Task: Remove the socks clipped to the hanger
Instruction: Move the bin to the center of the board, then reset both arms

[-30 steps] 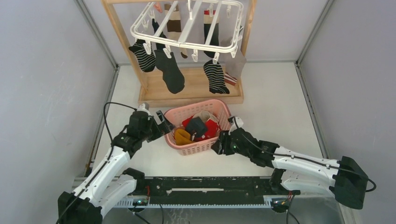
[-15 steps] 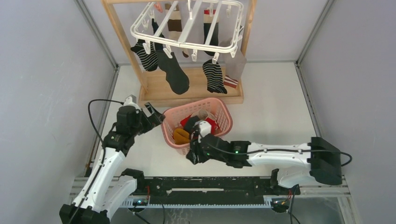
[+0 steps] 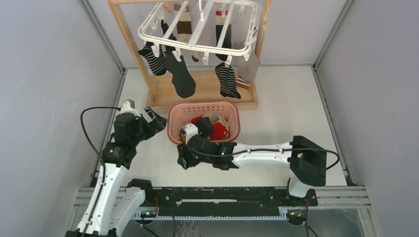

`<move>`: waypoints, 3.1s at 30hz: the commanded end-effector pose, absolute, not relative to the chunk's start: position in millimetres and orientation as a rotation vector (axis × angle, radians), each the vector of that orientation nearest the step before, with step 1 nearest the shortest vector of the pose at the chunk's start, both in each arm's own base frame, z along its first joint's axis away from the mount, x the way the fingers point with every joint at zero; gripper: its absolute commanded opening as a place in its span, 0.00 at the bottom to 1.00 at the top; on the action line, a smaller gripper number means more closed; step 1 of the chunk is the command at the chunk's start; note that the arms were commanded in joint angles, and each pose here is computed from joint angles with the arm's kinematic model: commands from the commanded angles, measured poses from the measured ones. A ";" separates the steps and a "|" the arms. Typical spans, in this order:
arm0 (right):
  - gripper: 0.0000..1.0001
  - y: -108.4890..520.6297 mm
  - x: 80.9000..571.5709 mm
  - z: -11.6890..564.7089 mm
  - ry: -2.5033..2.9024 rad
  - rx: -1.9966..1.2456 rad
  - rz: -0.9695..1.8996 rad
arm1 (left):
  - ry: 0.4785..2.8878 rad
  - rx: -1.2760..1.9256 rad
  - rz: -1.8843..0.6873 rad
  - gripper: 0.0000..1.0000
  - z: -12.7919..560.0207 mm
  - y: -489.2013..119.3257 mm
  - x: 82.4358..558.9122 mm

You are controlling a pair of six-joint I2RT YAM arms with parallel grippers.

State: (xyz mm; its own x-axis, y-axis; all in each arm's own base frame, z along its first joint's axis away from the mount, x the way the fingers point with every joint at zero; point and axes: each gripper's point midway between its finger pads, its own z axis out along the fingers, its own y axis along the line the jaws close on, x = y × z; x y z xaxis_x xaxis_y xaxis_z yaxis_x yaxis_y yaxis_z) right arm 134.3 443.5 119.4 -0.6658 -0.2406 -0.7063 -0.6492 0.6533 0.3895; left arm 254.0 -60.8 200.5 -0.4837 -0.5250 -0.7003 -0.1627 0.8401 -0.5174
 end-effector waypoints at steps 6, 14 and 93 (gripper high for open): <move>0.57 444.0 200.1 155.9 2.138 -0.642 0.856 | 1.976 -0.512 -0.449 1.00 221.5 -51.4 257.5; 0.57 412.6 209.3 161.9 2.134 -0.687 0.786 | 1.956 -0.526 -0.469 1.00 216.8 -53.3 265.4; 1.00 26.9 312.1 189.9 1.555 0.186 0.057 | 1.627 -0.288 0.124 1.00 223.6 19.3 353.5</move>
State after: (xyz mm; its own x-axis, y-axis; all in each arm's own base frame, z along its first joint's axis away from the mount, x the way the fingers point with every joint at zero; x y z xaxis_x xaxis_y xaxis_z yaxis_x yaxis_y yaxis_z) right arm 299.7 54.2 159.5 -0.1440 0.1408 -0.9795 0.0069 0.9900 0.1412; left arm 341.8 5.9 202.9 -0.1633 -0.1962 -0.9669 -0.2331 0.9600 -0.1554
